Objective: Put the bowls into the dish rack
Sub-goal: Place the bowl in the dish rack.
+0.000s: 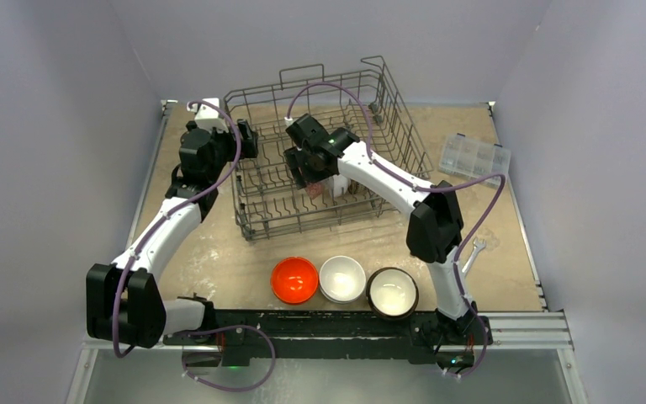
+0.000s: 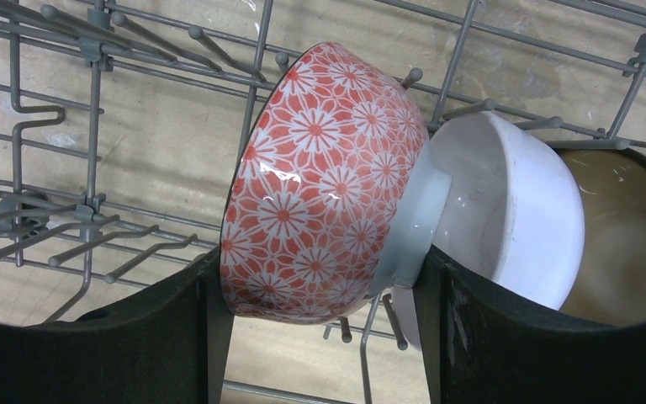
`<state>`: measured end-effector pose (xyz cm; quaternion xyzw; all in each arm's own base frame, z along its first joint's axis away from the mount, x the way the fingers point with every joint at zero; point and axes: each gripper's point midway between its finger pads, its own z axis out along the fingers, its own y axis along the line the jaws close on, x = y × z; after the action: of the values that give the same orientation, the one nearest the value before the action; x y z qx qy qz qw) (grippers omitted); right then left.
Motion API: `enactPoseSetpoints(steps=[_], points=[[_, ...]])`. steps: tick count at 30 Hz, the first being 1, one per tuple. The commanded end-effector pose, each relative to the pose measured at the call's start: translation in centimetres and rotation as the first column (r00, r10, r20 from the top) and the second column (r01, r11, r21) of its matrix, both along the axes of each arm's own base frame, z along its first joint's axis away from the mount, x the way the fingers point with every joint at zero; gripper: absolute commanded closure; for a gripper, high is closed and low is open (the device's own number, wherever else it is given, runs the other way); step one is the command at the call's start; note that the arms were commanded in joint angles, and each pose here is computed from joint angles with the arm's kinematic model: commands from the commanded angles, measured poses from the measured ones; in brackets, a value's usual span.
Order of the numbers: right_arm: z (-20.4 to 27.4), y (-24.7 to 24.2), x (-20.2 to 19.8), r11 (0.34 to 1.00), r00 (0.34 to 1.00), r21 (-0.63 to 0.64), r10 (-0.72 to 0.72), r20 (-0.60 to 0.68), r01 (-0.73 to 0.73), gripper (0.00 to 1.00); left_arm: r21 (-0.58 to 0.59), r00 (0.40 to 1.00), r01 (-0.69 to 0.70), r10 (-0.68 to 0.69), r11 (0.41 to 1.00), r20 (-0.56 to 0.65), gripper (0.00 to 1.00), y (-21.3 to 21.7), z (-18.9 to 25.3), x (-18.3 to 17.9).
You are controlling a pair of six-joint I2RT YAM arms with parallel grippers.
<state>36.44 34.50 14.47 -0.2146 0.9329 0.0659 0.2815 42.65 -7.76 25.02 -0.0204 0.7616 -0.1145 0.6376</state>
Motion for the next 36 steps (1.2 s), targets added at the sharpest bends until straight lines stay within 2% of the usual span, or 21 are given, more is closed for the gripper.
enactPoseSetpoints(steps=[1,4,6,8,11,15,28,36], points=[[1.4,1.3,-0.1,0.998,1.000,0.061,0.000,0.014,-0.001,0.65,-0.028,0.999,0.009,-0.007,1.000,0.051,0.01,-0.3,1.7,0.4],[1.9,1.2,-0.1,0.998,1.000,0.068,-0.003,0.022,0.001,0.44,-0.027,0.999,0.009,-0.008,1.000,0.052,0.01,-0.3,1.7,0.4],[2.6,1.2,-0.1,0.997,0.999,0.077,-0.007,0.034,0.005,0.27,-0.026,0.999,0.009,-0.007,1.000,0.050,0.01,-0.3,1.7,0.4],[3.5,0.9,0.4,0.996,0.997,0.081,-0.026,0.072,0.020,0.16,-0.027,0.999,0.008,-0.007,1.000,0.046,0.01,-0.3,1.6,0.4],[4.9,0.7,0.7,0.995,0.994,0.093,-0.032,0.105,0.022,0.07,-0.027,0.999,0.008,-0.007,1.000,0.047,0.01,-0.3,1.6,0.4],[6.2,0.5,0.8,0.994,0.991,0.102,-0.036,0.131,0.022,0.01,-0.028,0.999,0.009,-0.008,1.000,0.047,0.01,-0.3,1.6,0.4],[10.7,0.2,1.0,0.987,0.977,0.157,-0.056,0.204,0.023,0.02,-0.028,0.998,0.027,-0.026,0.999,0.051,0.01,-0.6,1.8,0.3],[8.7,0.4,0.7,0.991,0.985,0.132,-0.033,0.168,0.011,0.06,-0.027,0.998,0.030,-0.029,0.999,0.056,0.01,-0.6,2.0,0.2]])
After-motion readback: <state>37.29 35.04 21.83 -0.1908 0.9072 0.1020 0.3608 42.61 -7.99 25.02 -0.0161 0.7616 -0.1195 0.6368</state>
